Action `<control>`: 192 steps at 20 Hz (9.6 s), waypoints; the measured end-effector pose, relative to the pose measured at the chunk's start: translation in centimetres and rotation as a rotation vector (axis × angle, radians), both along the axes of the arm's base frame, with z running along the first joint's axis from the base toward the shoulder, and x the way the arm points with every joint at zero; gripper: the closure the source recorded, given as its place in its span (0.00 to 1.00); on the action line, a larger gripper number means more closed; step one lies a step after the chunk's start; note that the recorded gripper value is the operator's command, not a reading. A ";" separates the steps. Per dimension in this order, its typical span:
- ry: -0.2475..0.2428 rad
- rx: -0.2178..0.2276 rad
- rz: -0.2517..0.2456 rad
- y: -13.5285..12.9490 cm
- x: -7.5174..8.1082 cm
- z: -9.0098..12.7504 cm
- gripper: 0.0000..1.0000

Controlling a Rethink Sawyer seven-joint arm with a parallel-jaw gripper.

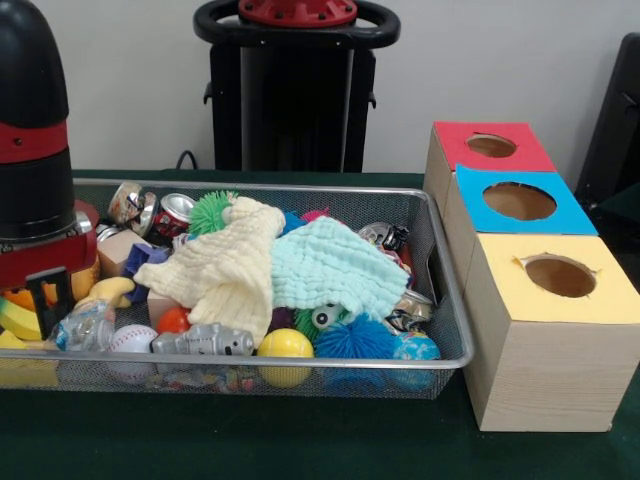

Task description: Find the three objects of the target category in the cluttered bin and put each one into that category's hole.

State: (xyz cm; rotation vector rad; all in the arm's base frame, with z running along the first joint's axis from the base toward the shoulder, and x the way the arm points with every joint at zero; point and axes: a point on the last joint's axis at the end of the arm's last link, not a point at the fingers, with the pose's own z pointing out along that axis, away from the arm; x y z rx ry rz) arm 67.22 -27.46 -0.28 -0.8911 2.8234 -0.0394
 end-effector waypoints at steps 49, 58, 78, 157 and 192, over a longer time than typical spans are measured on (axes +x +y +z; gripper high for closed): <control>0.184 -0.192 0.330 7.9 -3.3 0.7 1.00; 0.269 -0.292 0.400 7.0 -4.0 0.4 1.00; 0.260 -0.307 0.402 7.0 -3.2 1.0 0.00; 0.202 -0.422 0.647 5.7 -0.9 -2.4 1.00; 0.087 -0.340 0.401 1.7 -0.1 12.5 1.00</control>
